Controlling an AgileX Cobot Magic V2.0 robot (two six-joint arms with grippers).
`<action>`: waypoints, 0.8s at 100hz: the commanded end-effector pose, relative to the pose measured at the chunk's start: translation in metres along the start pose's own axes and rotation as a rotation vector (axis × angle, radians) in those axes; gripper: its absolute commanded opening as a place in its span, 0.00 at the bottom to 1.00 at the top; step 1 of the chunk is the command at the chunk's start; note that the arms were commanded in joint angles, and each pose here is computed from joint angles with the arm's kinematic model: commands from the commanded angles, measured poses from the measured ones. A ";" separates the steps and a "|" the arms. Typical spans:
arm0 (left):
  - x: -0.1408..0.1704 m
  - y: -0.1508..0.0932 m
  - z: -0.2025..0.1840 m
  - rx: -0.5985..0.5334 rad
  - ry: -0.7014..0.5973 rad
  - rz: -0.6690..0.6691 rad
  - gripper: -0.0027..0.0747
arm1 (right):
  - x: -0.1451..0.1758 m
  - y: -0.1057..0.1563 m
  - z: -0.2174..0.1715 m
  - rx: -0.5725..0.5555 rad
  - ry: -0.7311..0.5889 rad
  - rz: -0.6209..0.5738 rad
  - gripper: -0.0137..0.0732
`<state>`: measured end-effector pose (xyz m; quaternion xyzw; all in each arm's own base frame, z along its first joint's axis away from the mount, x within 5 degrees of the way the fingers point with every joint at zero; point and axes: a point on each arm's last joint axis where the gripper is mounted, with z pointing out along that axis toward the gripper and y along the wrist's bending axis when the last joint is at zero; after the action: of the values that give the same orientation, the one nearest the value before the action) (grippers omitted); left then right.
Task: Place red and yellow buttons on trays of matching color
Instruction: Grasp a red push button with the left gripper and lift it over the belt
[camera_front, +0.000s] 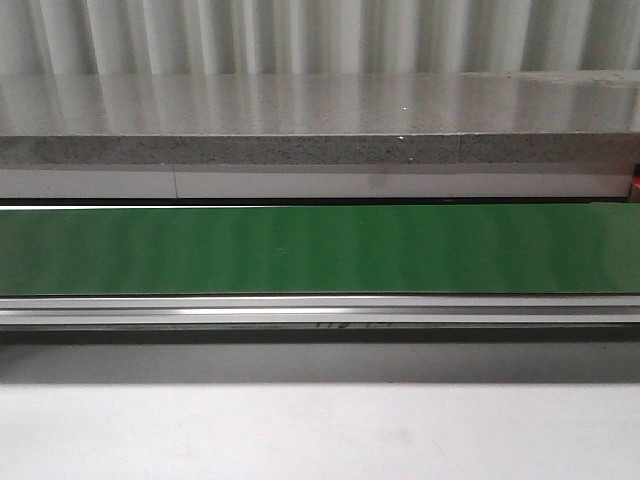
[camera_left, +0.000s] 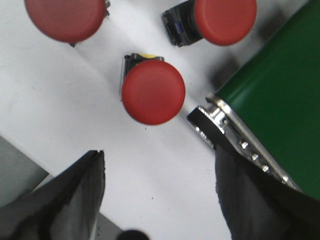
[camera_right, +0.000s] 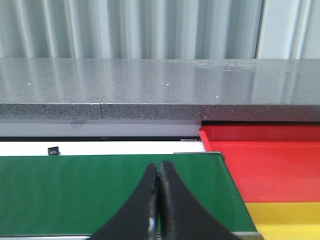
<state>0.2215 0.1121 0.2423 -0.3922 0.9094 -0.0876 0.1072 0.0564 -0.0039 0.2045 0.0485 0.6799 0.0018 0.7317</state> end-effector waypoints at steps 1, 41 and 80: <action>-0.012 -0.006 -0.008 0.046 -0.072 -0.046 0.63 | -0.008 0.001 -0.002 -0.007 -0.096 -0.013 0.08; -0.034 -0.007 0.010 0.030 -0.065 -0.133 0.63 | -0.008 0.001 -0.002 -0.007 -0.096 -0.013 0.08; -0.042 -0.006 0.028 0.012 -0.025 -0.150 0.60 | -0.008 0.001 -0.002 -0.007 -0.096 -0.013 0.08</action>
<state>0.2563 0.1335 0.2056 -0.4522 0.8838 -0.0939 0.0744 0.0564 -0.0039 0.2045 0.0485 0.6799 0.0018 0.7317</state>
